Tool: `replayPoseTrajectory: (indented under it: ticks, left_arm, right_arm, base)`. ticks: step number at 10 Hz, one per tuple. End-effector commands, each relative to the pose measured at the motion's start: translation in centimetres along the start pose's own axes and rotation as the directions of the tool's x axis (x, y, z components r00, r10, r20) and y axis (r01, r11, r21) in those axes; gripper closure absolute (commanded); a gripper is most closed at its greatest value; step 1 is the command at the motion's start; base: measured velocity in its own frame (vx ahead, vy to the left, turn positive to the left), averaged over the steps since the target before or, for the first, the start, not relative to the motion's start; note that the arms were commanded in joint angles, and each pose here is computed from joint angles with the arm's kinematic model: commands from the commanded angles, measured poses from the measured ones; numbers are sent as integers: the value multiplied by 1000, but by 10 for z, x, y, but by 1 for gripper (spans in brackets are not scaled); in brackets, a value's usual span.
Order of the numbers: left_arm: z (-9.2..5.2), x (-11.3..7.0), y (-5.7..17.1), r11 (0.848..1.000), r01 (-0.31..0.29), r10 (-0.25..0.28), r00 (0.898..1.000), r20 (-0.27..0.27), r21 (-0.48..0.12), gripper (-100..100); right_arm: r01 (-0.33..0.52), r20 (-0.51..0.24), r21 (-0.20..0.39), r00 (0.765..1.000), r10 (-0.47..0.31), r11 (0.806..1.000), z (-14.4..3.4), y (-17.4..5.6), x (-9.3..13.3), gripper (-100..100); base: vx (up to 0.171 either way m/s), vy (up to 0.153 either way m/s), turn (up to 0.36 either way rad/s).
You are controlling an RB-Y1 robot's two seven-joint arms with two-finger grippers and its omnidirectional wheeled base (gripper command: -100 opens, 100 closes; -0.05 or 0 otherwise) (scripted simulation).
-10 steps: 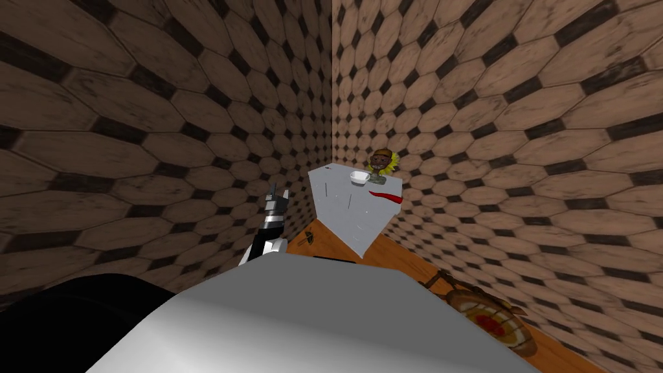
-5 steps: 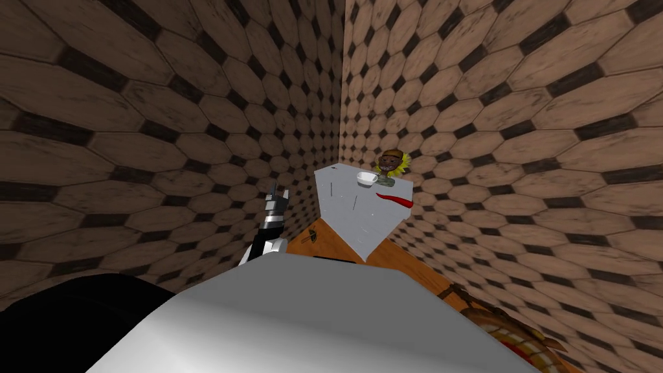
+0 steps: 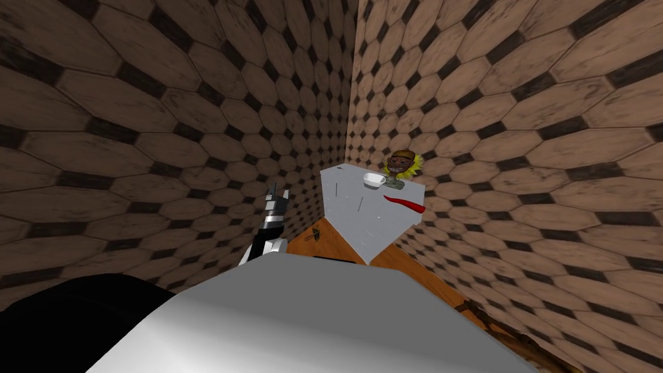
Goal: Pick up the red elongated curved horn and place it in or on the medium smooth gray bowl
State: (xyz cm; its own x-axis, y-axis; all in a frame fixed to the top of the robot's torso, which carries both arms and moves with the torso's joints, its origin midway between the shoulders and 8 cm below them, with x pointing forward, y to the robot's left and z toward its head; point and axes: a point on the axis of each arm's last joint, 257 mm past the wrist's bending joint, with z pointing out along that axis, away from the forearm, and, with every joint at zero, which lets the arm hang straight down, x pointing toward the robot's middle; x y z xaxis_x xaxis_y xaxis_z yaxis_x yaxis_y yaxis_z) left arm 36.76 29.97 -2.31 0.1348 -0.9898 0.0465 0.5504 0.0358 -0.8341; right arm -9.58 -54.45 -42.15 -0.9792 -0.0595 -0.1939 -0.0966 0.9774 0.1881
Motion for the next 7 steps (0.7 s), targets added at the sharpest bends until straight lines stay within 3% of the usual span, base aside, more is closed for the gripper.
replayPoseTrajectory:
  ticks: [1,2,3,5,6,7]
  left_arm:
    - [0,0,0,1000,0,0,1000,0,0,0]
    - [0,0,0,1000,0,0,1000,0,0,0]
    - [0,0,0,1000,0,0,1000,0,0,0]
    - [0,0,0,1000,0,0,1000,0,0,0]
    - [0,0,0,1000,0,0,1000,0,0,0]
    - [0,0,0,1000,0,0,1000,0,0,0]
  right_arm:
    - [20,-69,28,997,-18,999,-22,-19,19,-100]
    - [43,-83,36,996,-40,998,-29,-27,14,-100]
    - [66,-131,41,990,-60,997,-46,-39,25,-100]
    - [79,-152,64,986,-69,995,-56,-52,26,-100]
    - [111,-202,73,975,-95,991,-77,-67,30,-100]
    - [116,-215,91,972,-94,989,-84,-76,32,-100]
  base:
    - [0,24,230]
    - [1,17,133]
    - [8,29,212]
    - [6,15,64]
    - [6,31,180]
    - [4,24,147]
